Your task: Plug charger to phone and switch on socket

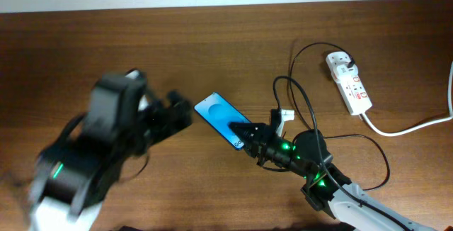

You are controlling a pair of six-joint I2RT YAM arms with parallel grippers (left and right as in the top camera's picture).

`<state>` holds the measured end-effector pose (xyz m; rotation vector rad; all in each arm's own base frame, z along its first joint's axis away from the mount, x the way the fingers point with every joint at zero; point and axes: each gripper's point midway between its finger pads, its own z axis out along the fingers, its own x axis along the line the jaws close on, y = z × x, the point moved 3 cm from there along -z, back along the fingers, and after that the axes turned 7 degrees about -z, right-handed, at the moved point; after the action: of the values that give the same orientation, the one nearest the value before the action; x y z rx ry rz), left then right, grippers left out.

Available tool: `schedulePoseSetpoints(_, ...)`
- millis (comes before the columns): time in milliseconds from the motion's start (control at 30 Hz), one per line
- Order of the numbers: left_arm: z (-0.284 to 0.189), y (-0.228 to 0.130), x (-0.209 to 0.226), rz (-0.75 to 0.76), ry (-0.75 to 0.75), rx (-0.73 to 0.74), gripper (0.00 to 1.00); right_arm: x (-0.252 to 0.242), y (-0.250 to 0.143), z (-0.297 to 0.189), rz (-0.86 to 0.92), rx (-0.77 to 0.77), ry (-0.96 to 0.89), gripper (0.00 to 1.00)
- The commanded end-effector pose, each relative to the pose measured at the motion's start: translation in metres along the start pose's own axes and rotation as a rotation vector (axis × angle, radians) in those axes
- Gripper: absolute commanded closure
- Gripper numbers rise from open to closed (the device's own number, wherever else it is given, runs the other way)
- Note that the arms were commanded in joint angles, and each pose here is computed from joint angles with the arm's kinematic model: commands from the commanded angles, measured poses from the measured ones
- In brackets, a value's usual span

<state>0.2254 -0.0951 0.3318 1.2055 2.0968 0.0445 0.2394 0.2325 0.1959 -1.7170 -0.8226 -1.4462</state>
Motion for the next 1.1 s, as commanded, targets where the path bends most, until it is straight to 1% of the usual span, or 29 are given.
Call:
schedulePoseSetpoints(0, -0.068, 0.0, 0.028, 0.027, -0.032, -0.224, 0.01, 0.013, -0.009, -0.001, 0.119, 0.071, 0.029, 0.96)
schedulePoseSetpoints(100, -0.106, -0.021, 0.049, -0.017, -0.101, -0.272, 0.01, 0.012, -0.016, -0.001, 0.121, 0.118, 0.022, 0.96)
schedulePoseSetpoints(167, -0.123, -0.04, 0.086, -0.142, -0.047, -0.294, 0.01, 0.011, -0.023, -0.002, 0.119, 0.166, 0.014, 0.96)
schedulePoseSetpoints(233, -0.129, -0.054, 0.11, -0.213, 0.012, -0.282, 0.01, 0.011, -0.026, -0.003, 0.118, 0.188, 0.01, 0.96)
schedulePoseSetpoints(300, -0.129, -0.063, 0.12, -0.232, 0.024, -0.267, 0.01, 0.011, -0.028, -0.003, 0.118, 0.202, 0.007, 0.96)
schedulePoseSetpoints(333, -0.125, -0.064, 0.122, -0.271, 0.03, -0.259, 0.01, 0.011, -0.028, -0.003, 0.118, 0.203, 0.007, 0.96)
schedulePoseSetpoints(400, -0.106, -0.068, 0.122, -0.355, 0.043, -0.212, 0.01, 0.011, -0.028, -0.003, 0.075, 0.201, 0.012, 0.96)
schedulePoseSetpoints(467, -0.074, -0.072, 0.103, -0.406, -0.036, -0.112, 0.01, 0.011, -0.028, -0.003, 0.008, 0.201, 0.019, 0.96)
schedulePoseSetpoints(500, -0.053, -0.072, 0.09, -0.453, -0.096, -0.062, 0.01, 0.011, -0.028, -0.003, 0.006, 0.205, 0.018, 0.96)
schedulePoseSetpoints(633, 0.006, -0.073, 0.072, -0.615, -0.2, 0.037, 0.01, 0.017, -0.032, -0.004, -0.005, 0.231, 0.046, 0.96)
schedulePoseSetpoints(700, 0.026, -0.079, 0.073, -0.683, -0.211, 0.085, 0.07, 0.019, -0.033, -0.004, -0.012, 0.231, 0.057, 0.96)
schedulePoseSetpoints(767, 0.043, -0.081, 0.073, -0.739, -0.228, 0.111, 0.09, 0.019, -0.032, -0.004, -0.011, 0.231, 0.056, 0.96)
schedulePoseSetpoints(833, 0.056, -0.078, 0.068, -0.739, -0.284, 0.108, 0.17, 0.019, -0.033, -0.004, 0.025, 0.232, 0.052, 0.96)
schedulePoseSetpoints(867, 0.06, -0.075, 0.065, -0.735, -0.307, 0.102, 0.24, 0.019, -0.032, -0.004, 0.043, 0.233, 0.05, 0.96)
schedulePoseSetpoints(933, 0.066, -0.072, 0.062, -0.731, -0.325, 0.095, 0.26, 0.019, -0.033, -0.004, 0.074, 0.234, 0.046, 0.96)
schedulePoseSetpoints(1067, 0.082, -0.07, 0.057, -0.734, -0.293, 0.124, 0.3, 0.019, -0.031, -0.004, 0.075, 0.224, 0.047, 0.96)
